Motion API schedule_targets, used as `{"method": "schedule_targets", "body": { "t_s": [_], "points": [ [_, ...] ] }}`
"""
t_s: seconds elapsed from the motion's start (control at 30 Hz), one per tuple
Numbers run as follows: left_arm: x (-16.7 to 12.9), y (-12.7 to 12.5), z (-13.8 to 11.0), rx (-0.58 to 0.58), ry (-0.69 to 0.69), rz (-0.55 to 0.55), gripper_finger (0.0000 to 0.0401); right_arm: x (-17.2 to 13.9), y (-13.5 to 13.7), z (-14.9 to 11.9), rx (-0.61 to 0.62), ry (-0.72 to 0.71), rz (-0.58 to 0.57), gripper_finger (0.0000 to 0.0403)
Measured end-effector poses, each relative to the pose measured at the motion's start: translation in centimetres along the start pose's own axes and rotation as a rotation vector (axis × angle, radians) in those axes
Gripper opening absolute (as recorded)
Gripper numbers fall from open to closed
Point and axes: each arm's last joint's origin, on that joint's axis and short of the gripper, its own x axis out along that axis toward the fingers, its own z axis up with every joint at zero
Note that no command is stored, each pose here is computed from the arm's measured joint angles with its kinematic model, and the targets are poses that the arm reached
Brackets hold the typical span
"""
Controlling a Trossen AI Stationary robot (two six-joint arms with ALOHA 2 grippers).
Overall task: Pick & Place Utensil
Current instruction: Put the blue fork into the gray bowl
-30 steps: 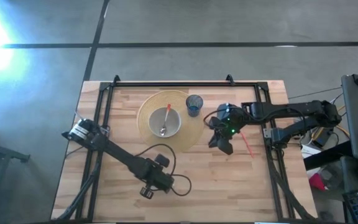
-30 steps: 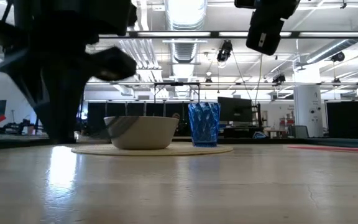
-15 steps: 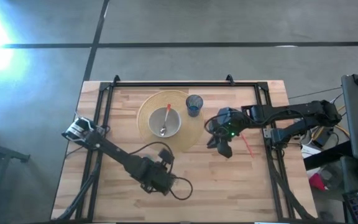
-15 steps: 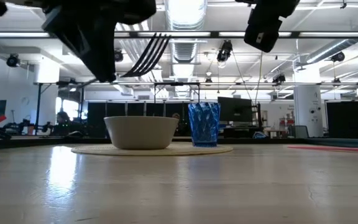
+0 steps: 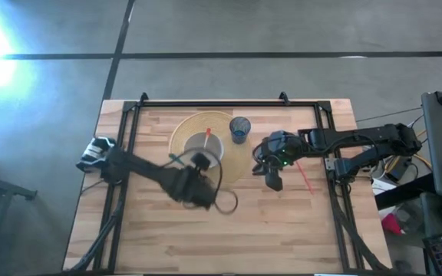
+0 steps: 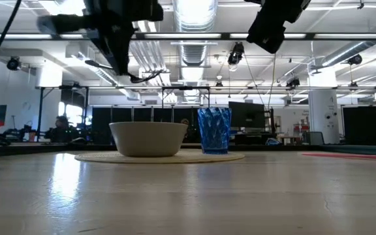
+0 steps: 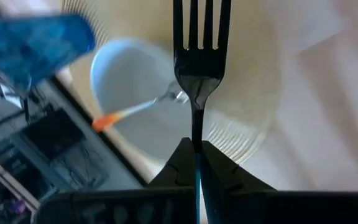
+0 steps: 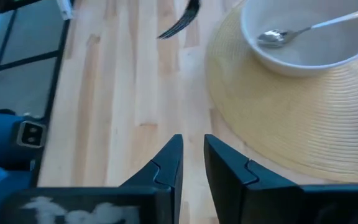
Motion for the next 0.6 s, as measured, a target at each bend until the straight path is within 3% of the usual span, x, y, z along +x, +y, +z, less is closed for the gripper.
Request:
{"method": "schedule_targets", "body": {
  "t_s": [0.3, 0.6],
  "points": [
    [3.3, 6.1, -4.0, -0.013, 0.122, -0.004, 0.0, 0.0, -0.1, 0.0, -0.02, -0.005, -0.023, 0.0058],
    [5.3, 8.6, -6.2, 0.0, 0.195, -0.019, 0.0, 0.0, -0.1, -0.1, 0.016, 0.004, -0.025, 0.0063]
  ]
}}
